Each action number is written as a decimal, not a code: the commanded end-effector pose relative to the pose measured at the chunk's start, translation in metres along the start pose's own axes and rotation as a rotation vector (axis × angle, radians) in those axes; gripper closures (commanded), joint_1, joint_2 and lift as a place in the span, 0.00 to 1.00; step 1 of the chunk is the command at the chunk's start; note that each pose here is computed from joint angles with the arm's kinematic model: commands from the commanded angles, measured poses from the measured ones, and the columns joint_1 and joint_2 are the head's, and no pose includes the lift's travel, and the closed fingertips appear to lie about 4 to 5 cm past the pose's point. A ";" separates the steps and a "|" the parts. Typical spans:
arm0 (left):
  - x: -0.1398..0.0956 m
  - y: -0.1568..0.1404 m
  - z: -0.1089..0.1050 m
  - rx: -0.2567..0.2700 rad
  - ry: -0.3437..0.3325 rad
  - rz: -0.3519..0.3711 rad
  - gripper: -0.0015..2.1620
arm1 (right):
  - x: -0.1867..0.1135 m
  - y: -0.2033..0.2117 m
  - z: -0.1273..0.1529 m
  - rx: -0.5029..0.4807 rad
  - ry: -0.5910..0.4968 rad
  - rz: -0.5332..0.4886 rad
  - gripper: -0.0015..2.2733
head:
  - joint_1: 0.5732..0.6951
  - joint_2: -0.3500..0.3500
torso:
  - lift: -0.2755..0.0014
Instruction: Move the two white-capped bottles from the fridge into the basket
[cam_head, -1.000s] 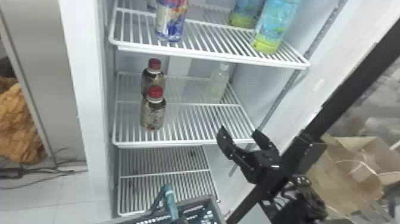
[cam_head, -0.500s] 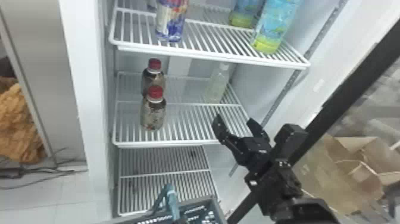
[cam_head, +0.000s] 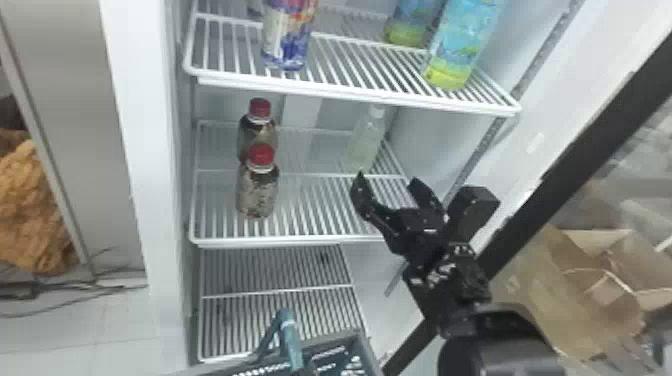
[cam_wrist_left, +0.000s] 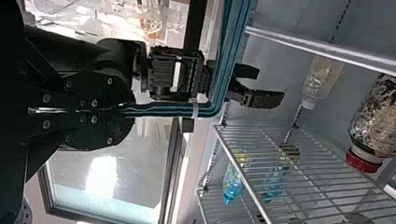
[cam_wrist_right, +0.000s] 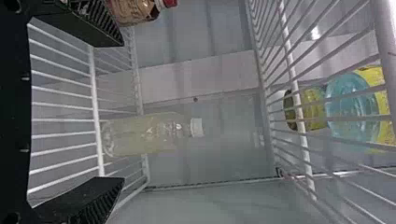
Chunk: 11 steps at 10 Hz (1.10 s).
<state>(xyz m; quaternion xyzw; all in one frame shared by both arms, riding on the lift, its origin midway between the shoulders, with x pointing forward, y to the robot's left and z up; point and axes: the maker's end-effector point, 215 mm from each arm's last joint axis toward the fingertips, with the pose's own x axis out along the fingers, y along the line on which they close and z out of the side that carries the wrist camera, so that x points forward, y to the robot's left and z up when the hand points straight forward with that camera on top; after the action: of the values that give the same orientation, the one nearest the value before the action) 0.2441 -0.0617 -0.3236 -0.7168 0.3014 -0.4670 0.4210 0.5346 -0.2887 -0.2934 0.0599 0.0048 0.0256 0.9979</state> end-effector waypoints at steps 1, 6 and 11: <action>0.000 0.000 0.000 -0.001 0.000 -0.002 0.52 | 0.010 -0.006 0.007 -0.025 -0.024 -0.009 0.00 | 1.00 0.00 | 0.06; 0.001 -0.001 0.001 0.001 0.001 -0.003 0.52 | 0.049 -0.021 0.005 -0.048 -0.041 -0.035 0.00 | 1.00 0.00 | 0.06; 0.004 0.000 0.001 -0.002 0.002 -0.005 0.52 | 0.087 -0.029 -0.010 -0.062 -0.015 -0.030 0.00 | 1.00 0.00 | 0.06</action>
<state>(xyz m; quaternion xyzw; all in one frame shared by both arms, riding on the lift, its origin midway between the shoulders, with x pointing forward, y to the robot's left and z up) 0.2469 -0.0639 -0.3221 -0.7167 0.3001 -0.4691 0.4198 0.6168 -0.3113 -0.3069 0.0285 -0.0040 0.0096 0.9995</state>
